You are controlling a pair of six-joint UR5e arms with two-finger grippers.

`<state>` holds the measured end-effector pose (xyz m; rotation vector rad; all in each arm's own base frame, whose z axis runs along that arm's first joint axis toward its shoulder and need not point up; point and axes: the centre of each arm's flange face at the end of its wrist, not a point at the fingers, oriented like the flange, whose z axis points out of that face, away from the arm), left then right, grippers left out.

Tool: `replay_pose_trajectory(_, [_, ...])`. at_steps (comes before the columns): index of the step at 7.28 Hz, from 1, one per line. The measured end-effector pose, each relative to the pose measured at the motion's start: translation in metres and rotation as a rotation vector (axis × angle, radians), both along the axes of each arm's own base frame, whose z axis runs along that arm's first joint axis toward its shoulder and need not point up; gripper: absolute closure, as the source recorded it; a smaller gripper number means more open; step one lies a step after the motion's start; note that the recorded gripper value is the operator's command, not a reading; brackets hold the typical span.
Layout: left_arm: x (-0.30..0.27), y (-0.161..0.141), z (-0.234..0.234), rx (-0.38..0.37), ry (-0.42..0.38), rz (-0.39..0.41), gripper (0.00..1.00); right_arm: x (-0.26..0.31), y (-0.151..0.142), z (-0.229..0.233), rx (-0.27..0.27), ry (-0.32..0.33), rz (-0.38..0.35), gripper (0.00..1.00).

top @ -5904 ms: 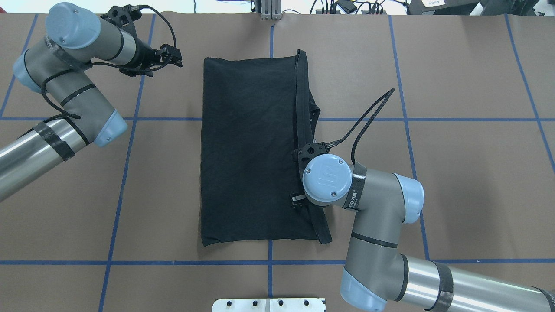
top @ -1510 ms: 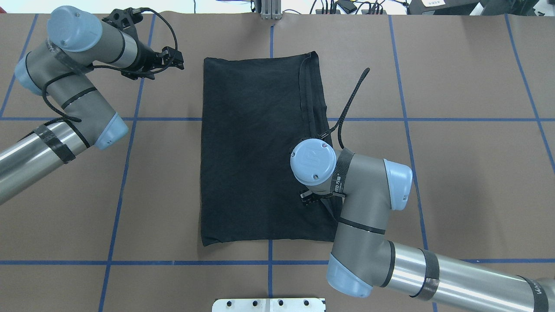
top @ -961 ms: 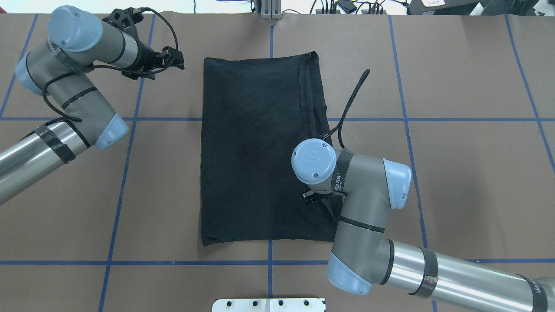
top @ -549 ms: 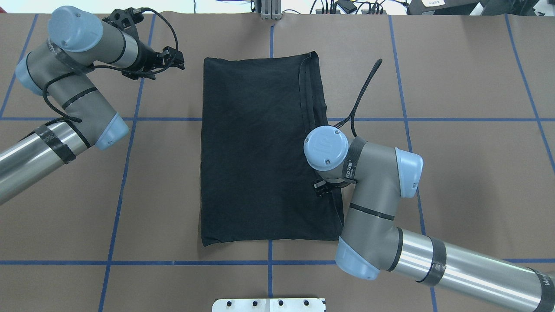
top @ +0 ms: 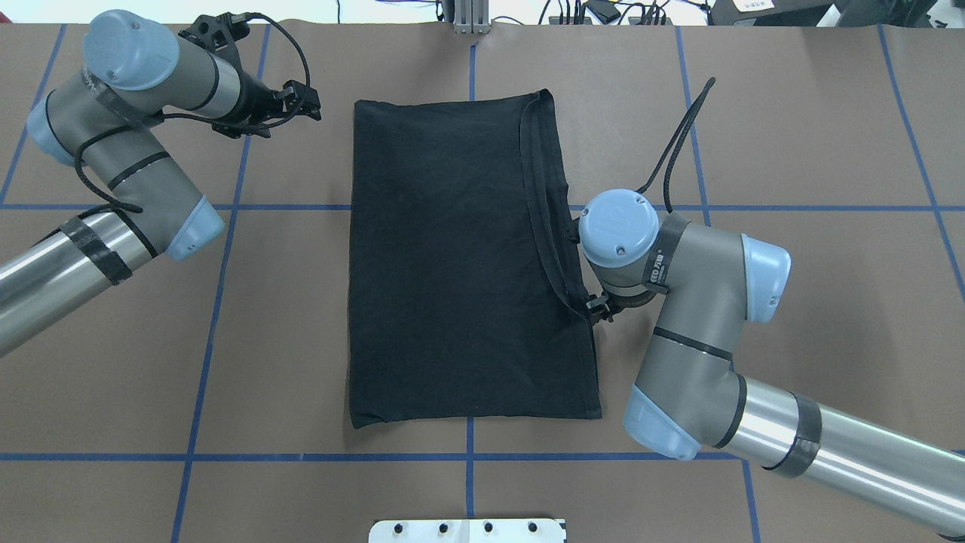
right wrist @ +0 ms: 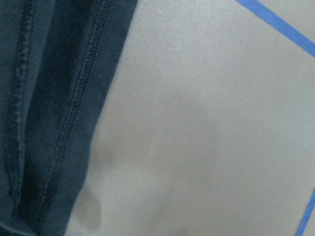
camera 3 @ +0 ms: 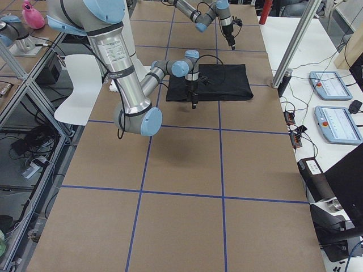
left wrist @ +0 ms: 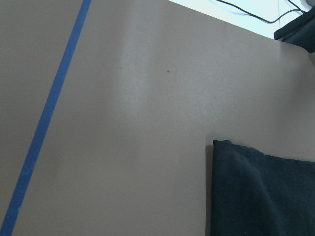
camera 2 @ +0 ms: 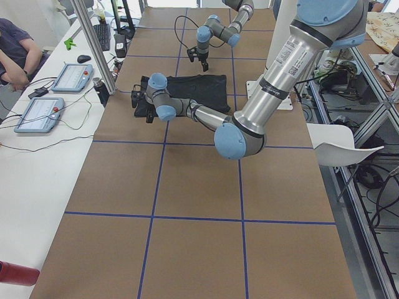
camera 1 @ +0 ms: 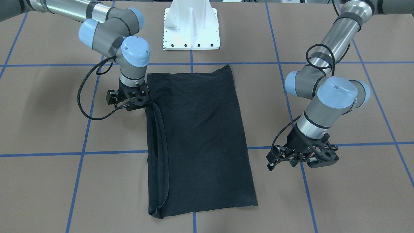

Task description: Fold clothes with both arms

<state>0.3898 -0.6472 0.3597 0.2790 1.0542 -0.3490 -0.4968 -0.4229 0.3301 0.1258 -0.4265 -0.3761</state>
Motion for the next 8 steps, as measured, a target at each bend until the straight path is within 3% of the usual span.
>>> replay_pose_trajectory(3, [0.0,0.0,0.0,0.0,0.0,0.0,0.0,0.016,-0.006,-0.033,0.014,-0.049,0.0,0.0])
replay_pose_trajectory(5, [0.0,0.0,0.001,-0.002,0.0,0.002,0.0,-0.006,-0.016,-0.067,0.053,-0.09,0.006,0.0])
replay_pose_trajectory(8, [0.001,0.0,0.002,-0.002,-0.001,0.004,0.0,-0.061,-0.043,-0.084,0.091,-0.129,0.01,0.0])
